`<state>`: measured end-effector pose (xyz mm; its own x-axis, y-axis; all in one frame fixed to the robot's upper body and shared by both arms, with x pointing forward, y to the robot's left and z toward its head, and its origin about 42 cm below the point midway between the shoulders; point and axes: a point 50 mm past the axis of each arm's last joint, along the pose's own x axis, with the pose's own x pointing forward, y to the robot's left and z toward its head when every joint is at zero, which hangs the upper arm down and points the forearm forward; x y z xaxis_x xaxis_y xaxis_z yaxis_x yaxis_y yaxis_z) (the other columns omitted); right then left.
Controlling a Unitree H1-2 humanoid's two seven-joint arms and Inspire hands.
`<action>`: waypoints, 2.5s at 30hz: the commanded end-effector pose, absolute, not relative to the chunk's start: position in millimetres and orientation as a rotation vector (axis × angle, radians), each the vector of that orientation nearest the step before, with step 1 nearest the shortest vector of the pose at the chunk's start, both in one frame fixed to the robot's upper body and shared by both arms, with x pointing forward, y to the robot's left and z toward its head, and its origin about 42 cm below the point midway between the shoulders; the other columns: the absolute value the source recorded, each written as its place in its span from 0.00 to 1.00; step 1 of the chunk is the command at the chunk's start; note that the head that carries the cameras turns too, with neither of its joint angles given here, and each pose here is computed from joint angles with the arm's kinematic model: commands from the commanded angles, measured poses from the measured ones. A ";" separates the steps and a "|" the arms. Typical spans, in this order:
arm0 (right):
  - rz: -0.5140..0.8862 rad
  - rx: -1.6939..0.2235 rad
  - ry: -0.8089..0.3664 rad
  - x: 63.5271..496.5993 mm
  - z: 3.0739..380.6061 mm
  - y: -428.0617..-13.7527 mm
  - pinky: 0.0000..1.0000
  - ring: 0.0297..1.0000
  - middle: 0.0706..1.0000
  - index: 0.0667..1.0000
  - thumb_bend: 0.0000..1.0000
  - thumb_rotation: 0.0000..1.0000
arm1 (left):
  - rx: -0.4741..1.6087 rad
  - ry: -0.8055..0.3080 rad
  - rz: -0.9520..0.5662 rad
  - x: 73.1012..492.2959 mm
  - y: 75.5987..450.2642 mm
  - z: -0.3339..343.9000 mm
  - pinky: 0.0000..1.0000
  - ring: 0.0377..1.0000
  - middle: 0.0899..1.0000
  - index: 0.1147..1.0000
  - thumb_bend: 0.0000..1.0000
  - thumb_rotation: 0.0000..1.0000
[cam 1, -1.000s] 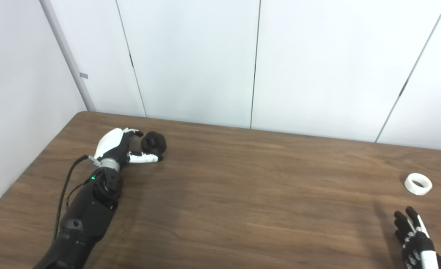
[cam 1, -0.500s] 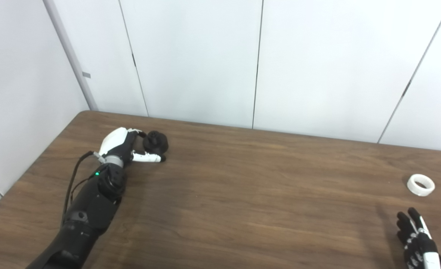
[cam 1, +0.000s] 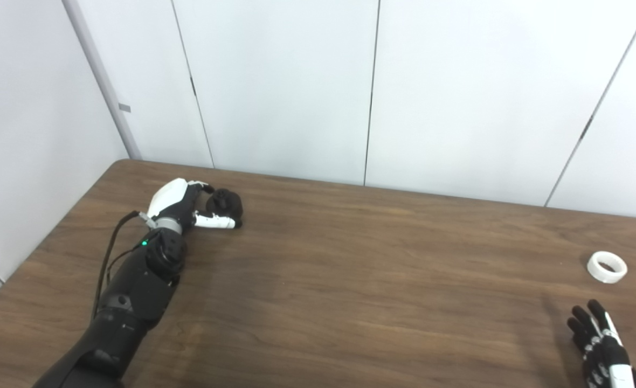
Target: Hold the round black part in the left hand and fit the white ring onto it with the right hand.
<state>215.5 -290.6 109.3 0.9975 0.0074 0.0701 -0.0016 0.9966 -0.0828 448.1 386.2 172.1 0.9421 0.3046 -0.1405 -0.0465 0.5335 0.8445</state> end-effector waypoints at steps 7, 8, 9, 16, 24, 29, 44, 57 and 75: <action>-0.014 -0.048 0.005 199.6 87.1 -284.0 1.00 0.96 0.95 0.99 0.53 1.00 | 0.976 0.220 0.256 464.0 387.6 204.3 1.00 1.00 0.96 0.79 0.99 0.38; -0.014 -0.046 0.005 199.6 87.3 -283.9 1.00 0.96 0.95 0.99 0.54 1.00 | 0.975 0.223 0.259 464.1 387.5 203.9 1.00 1.00 0.96 0.78 0.98 0.36; -0.014 -0.046 0.007 199.6 87.4 -283.8 1.00 0.96 0.95 0.99 0.54 1.00 | 0.974 0.227 0.260 464.2 387.4 203.5 1.00 1.00 0.95 0.77 0.97 0.35; -0.014 -0.044 0.008 200.0 87.4 -284.1 1.00 0.97 0.95 0.99 0.54 1.00 | 0.967 0.238 0.264 465.6 388.4 202.5 1.00 1.00 0.94 0.73 0.94 0.32; -0.018 -0.035 0.011 197.7 87.2 -284.7 1.00 0.96 0.95 1.00 0.54 1.00 | 0.892 0.182 0.284 463.3 391.1 199.8 0.88 0.97 0.87 0.49 0.66 0.10; -0.018 -0.042 0.008 197.0 87.6 -285.2 1.00 0.96 0.96 1.00 0.55 1.00 | 0.874 0.144 0.323 462.8 390.9 198.2 0.83 0.89 0.80 0.41 0.52 0.04; -0.019 -0.041 0.014 195.3 89.7 -286.3 1.00 0.96 0.96 1.00 0.57 1.00 | 0.956 0.093 0.304 454.6 388.5 199.3 0.77 0.84 0.77 0.41 0.52 0.04; -0.023 -0.079 0.018 195.2 91.6 -283.4 1.00 0.94 0.94 0.98 0.57 1.00 | 1.027 -0.007 0.206 418.9 360.3 203.8 0.82 0.89 0.76 0.42 0.52 0.04; 0.000 -0.087 -0.009 196.5 97.9 -269.6 1.00 0.96 0.94 0.96 0.55 0.99 | 1.129 -0.165 -0.098 322.1 265.5 212.5 0.99 0.89 0.76 0.42 0.52 0.05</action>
